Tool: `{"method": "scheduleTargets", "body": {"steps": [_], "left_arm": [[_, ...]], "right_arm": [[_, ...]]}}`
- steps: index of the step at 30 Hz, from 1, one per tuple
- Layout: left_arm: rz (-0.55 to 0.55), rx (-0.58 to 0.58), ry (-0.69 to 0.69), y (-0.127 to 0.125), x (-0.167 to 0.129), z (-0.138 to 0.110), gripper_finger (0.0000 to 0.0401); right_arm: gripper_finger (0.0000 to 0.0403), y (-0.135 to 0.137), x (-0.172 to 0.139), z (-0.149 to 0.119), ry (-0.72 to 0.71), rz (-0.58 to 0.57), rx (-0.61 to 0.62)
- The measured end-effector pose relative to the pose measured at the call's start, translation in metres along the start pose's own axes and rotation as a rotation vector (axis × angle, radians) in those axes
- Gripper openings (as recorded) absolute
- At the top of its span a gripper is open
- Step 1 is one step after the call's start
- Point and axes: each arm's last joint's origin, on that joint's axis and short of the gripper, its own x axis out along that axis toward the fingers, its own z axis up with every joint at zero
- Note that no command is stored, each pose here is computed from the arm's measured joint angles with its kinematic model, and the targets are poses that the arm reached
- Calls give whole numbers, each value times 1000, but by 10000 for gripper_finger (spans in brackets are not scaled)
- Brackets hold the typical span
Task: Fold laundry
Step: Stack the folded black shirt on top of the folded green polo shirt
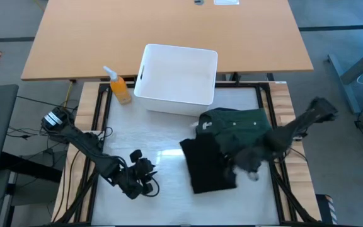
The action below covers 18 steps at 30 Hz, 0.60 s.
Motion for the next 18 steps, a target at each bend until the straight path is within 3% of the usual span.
{"method": "scheduleTargets", "body": {"steps": [4,8,12,18], "left_arm": [[3,-13,-11,0,0,1,109],[0,-18,-17,-1,0,1,109],[-9,-20,-22,-2,0,2,109],[-10,-23,-22,-2,0,2,109]], "right_arm": [[66,-19,-54,36,-20,-29,18],[66,-33,-94,63,29,49,-21],[66,-43,-123,80,82,104,-101],[66,-46,-151,97,5,233,-224]]}}
